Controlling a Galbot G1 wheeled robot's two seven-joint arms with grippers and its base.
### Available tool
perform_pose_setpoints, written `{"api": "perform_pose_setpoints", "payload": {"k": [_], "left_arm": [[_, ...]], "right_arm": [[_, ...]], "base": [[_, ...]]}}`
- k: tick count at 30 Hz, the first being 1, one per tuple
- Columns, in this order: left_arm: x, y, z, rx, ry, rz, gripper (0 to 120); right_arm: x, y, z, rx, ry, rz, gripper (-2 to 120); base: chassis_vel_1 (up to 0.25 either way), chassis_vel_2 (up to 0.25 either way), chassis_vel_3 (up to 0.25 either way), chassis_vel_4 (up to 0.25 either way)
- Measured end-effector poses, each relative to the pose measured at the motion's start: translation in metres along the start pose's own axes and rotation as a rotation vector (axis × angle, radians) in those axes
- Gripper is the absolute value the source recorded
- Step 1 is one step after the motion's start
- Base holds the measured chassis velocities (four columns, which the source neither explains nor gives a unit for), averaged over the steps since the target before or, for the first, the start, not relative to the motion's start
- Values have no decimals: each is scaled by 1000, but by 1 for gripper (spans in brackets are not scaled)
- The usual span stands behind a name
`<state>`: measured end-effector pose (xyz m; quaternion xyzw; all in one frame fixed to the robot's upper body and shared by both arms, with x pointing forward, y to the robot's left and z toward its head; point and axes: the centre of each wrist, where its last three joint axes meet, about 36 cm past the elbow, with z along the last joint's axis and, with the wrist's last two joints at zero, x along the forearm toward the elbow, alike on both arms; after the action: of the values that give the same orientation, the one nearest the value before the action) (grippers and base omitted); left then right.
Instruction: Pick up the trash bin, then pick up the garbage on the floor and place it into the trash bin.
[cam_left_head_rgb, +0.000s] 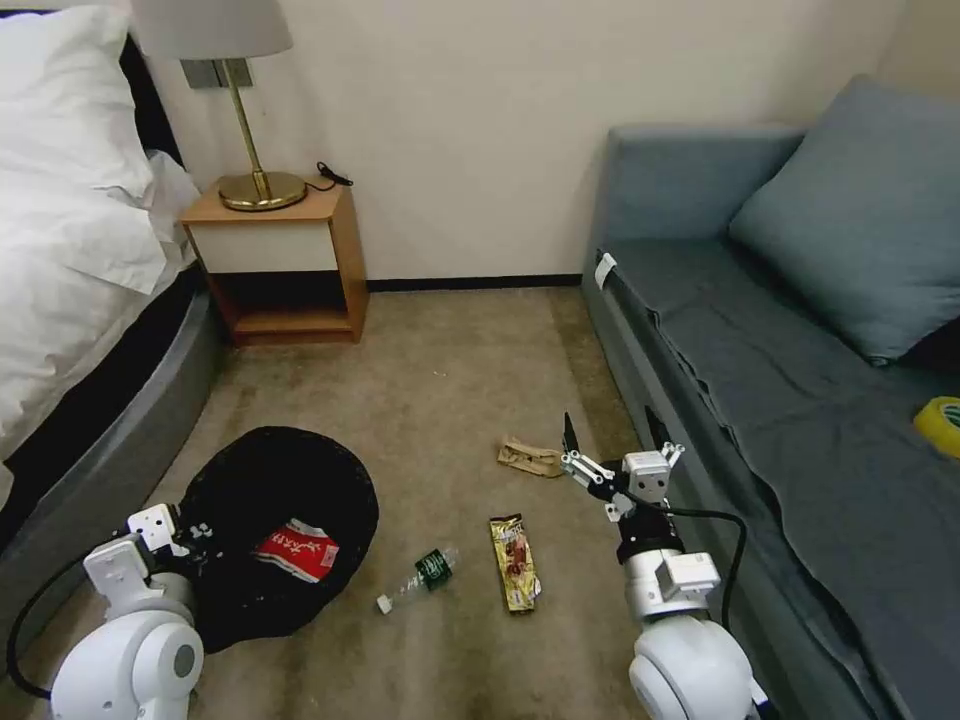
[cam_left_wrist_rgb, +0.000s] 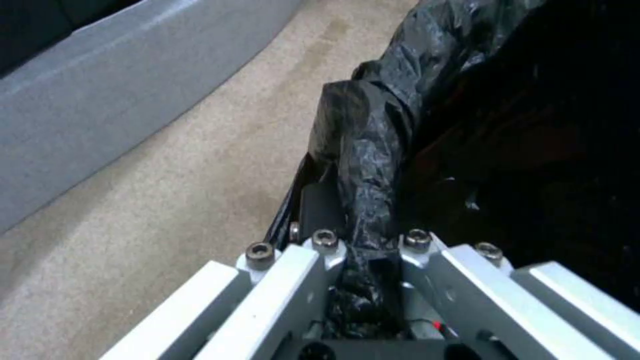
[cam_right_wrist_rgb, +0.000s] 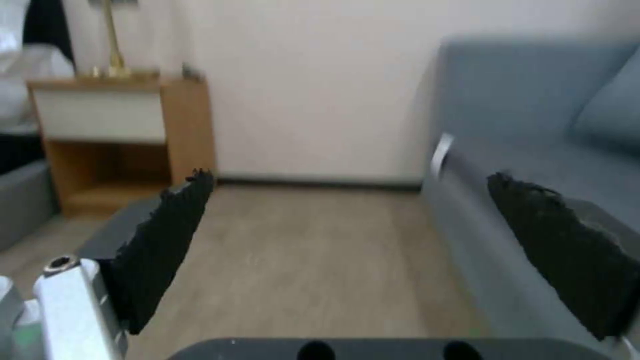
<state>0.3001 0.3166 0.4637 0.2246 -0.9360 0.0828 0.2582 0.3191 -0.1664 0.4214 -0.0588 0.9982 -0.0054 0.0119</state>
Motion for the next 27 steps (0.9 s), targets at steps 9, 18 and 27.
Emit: {"api": "perform_pose_setpoints", "payload": {"k": [9, 18, 27], "left_arm": [[-4, 5, 4, 8, 11, -21, 2], [-6, 8, 8, 16, 17, -38, 2], [-9, 10, 13, 21, 26, -52, 2]], "right_arm": [[-63, 18, 31, -126, 601, -108, 100], [-101, 29, 96, -27, 840, -124, 100], [-116, 39, 139, 38, 874, -125, 100]], "base": [[0, 0, 0, 0], [0, 0, 0, 0], [0, 0, 0, 0]]}}
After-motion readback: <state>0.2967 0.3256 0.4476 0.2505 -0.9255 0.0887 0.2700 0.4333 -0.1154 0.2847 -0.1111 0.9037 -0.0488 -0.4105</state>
